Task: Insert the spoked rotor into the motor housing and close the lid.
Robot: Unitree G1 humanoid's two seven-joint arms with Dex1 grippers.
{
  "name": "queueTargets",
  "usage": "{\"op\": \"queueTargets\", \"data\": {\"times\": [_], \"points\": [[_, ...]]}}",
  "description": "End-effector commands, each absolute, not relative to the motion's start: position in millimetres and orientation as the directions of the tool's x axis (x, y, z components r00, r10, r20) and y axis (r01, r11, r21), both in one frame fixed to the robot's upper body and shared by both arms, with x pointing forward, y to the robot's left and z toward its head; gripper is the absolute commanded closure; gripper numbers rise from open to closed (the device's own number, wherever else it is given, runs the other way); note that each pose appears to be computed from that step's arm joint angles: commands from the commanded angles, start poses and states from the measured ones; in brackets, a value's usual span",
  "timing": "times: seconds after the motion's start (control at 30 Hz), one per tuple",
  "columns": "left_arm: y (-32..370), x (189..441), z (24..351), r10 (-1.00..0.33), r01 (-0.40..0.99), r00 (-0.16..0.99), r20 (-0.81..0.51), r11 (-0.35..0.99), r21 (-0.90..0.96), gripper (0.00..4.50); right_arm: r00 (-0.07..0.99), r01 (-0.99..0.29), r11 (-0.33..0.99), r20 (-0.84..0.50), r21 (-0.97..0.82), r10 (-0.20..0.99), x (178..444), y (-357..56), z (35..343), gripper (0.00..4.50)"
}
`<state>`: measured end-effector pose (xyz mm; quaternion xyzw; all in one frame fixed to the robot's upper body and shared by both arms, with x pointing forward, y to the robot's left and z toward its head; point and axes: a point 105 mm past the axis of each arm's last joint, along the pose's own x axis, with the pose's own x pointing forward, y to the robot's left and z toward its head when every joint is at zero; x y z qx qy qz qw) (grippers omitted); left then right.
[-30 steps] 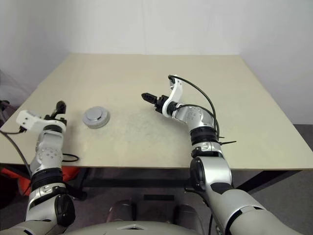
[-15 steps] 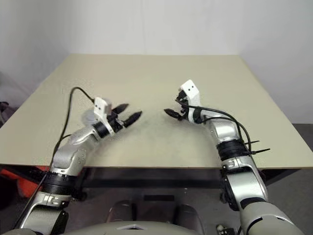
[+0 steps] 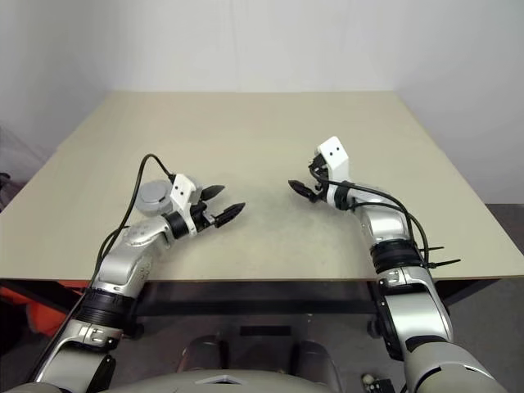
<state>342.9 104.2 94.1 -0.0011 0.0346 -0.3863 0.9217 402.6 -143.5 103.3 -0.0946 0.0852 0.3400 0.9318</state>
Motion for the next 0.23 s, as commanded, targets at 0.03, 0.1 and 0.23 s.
{"op": "queueTargets", "data": {"times": [0.03, 0.1, 0.23], "points": [[104.5, 348.0, 114.8, -0.718, 0.718, 0.696, -0.009, 0.696, 0.031, 0.09, 0.764, -0.644, 0.752, -0.151, -0.136, 0.627, 407.6, -140.5, 124.8, 0.46], [105.3, 349.1, 116.1, -0.713, 0.713, 0.701, -0.003, 0.7, 0.03, 0.09, 0.764, -0.645, 0.75, -0.156, -0.147, 0.626, 408.2, -140.7, 124.1, 0.46], [104.2, 351.0, 116.3, -0.706, 0.705, 0.709, 0.005, 0.709, 0.014, 0.09, 0.777, -0.629, 0.758, -0.168, -0.172, 0.607, 411.2, -143.0, 121.3, 0.46]]}}
